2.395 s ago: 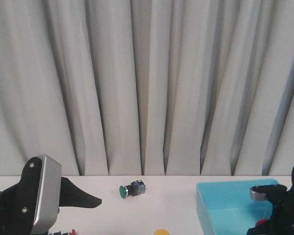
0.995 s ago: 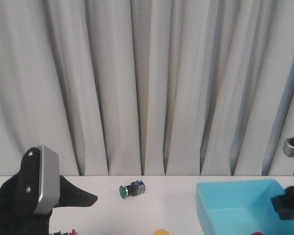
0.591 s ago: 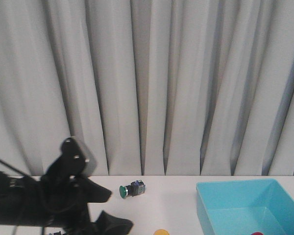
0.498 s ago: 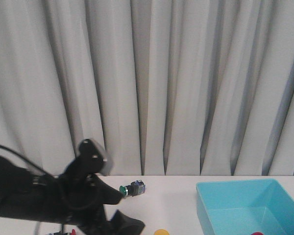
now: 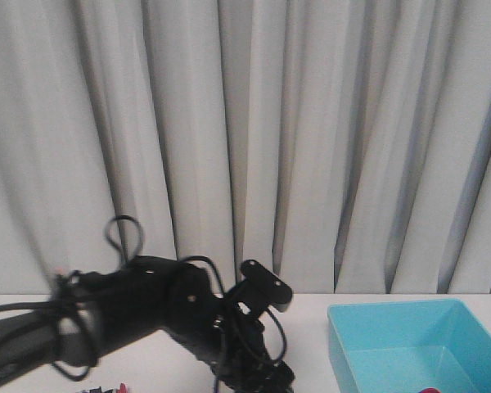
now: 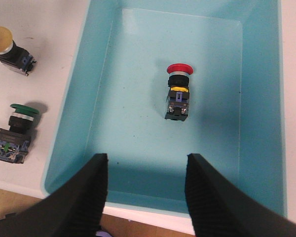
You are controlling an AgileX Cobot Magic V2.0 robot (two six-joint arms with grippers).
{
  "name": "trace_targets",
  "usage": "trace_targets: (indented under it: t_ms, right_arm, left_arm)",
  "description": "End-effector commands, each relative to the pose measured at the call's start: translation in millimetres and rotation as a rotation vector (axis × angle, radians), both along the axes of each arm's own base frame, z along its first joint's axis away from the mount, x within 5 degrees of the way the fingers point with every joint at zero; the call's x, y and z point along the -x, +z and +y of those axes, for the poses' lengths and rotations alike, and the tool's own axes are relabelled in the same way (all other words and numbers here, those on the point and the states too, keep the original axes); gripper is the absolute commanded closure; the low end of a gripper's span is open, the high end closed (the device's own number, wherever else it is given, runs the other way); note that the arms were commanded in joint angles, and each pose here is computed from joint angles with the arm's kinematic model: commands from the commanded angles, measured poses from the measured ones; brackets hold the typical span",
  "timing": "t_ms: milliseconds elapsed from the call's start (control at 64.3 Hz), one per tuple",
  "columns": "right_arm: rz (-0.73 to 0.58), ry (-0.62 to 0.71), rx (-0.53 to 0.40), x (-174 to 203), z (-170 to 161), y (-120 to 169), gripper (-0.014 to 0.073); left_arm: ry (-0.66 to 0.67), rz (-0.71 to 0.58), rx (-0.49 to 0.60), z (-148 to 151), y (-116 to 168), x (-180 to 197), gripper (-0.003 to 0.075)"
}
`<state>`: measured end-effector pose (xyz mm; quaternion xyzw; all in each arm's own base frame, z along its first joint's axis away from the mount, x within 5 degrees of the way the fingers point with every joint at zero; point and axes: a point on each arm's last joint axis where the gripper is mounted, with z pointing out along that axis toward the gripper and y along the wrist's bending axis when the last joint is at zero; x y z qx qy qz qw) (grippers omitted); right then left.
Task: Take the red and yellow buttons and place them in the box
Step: 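Move the left gripper over the yellow push button, then close the left gripper on the yellow button and lift it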
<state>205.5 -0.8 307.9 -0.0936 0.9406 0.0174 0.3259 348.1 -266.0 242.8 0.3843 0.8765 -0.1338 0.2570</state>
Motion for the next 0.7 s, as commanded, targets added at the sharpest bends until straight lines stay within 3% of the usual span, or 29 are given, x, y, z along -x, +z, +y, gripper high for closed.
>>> trace_targets:
  t_ms: [0,218,684]
  right_arm:
    - [-0.089,-0.018,-0.010,-1.7,-0.4,14.6,0.0225]
    - [-0.089,-0.018,-0.010,-1.7,-0.6,14.6,0.0225]
    - [-0.089,-0.018,-0.010,-1.7,-0.6,14.6,0.0225]
  left_arm:
    - [0.036,-0.029,0.029,-12.0,22.4,-6.3,0.0134]
    - [0.085,0.086,0.004,-29.3,4.4,-25.9,0.0134]
    - [0.239,0.138,-0.074,-38.2,-39.1,-52.6,0.0134]
